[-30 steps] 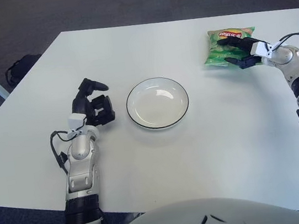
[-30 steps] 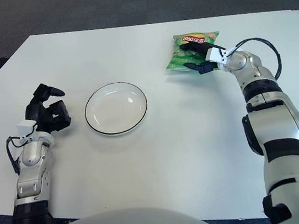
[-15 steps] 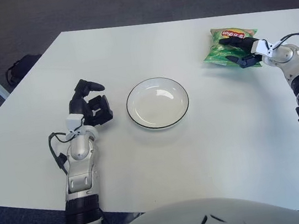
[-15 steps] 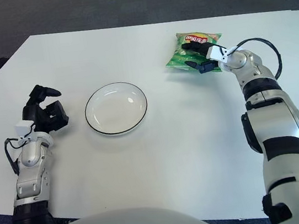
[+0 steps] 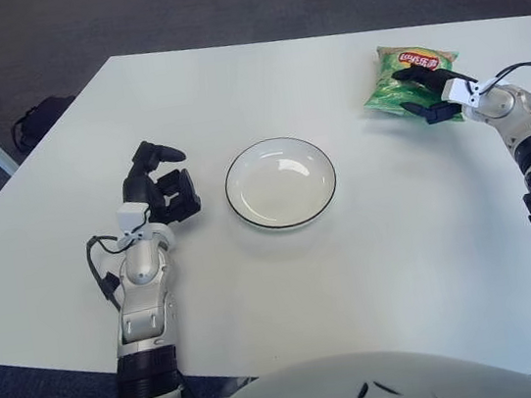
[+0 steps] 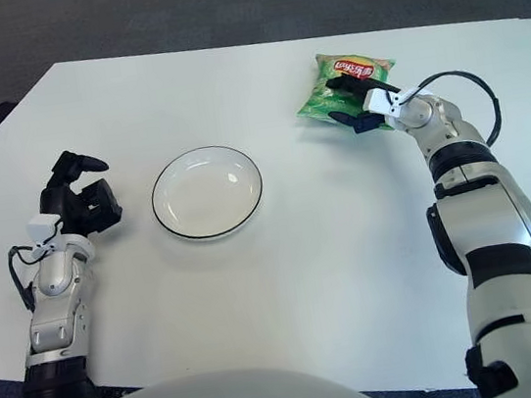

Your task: Put the snack into the plate.

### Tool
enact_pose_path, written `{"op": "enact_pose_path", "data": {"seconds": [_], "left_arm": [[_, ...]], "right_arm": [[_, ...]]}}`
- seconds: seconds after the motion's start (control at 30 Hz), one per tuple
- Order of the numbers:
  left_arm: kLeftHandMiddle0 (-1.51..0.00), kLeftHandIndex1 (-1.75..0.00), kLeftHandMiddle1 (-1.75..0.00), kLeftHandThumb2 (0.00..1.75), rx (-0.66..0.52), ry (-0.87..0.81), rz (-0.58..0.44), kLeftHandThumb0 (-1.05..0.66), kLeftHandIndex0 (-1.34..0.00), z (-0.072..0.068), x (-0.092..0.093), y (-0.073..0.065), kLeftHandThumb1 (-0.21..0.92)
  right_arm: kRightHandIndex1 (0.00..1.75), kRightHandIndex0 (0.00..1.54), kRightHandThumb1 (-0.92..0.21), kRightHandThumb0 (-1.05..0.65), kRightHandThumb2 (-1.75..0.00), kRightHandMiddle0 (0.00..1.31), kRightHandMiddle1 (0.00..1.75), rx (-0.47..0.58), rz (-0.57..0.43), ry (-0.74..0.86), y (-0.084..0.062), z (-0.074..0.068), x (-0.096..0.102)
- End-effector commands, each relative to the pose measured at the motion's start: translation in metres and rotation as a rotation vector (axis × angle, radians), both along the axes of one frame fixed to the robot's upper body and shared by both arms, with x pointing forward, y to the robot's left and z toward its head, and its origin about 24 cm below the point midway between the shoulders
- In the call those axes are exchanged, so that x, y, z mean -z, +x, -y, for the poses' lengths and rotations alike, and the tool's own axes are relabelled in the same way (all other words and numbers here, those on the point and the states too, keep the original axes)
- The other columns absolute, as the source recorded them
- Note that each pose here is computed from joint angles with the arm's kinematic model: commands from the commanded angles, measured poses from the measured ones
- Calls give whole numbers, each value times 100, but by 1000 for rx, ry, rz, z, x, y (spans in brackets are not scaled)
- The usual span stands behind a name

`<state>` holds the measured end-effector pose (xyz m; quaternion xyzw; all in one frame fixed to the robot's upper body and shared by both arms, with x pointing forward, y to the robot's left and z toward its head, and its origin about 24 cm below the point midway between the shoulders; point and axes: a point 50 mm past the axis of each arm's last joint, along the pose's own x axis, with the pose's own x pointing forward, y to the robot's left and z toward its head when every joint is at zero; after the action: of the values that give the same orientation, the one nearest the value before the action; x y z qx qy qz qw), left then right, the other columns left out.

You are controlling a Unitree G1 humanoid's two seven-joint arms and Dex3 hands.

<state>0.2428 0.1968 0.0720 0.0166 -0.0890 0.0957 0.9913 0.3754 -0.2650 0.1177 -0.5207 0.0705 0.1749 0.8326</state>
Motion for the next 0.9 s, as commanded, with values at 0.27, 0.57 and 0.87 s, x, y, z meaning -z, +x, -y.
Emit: {"op": "enact_pose_path", "data": {"seconds": [0.27,0.57,0.87], "left_arm": [[-122,-175,-175,122,-19,-67,-109,-45,-55,2,29,-12,39],[-121,-175,-175,119,-17,-75,-115,-45,-53,2,30,-11,41],[-121,-175,-175,119,-6,-71,-112,-45,-53,3,30,-10,41]], "right_arm": [[4,6,-92,-84,-74,0,69,-141,-131,-64,-19,14,-4],[6,13,-92,-77,-68,0,73,-256,-90,-78,-43,11,-28],[9,19,-92,-76,-64,0,81,-247,-123,-9,-68,8,-52]]}}
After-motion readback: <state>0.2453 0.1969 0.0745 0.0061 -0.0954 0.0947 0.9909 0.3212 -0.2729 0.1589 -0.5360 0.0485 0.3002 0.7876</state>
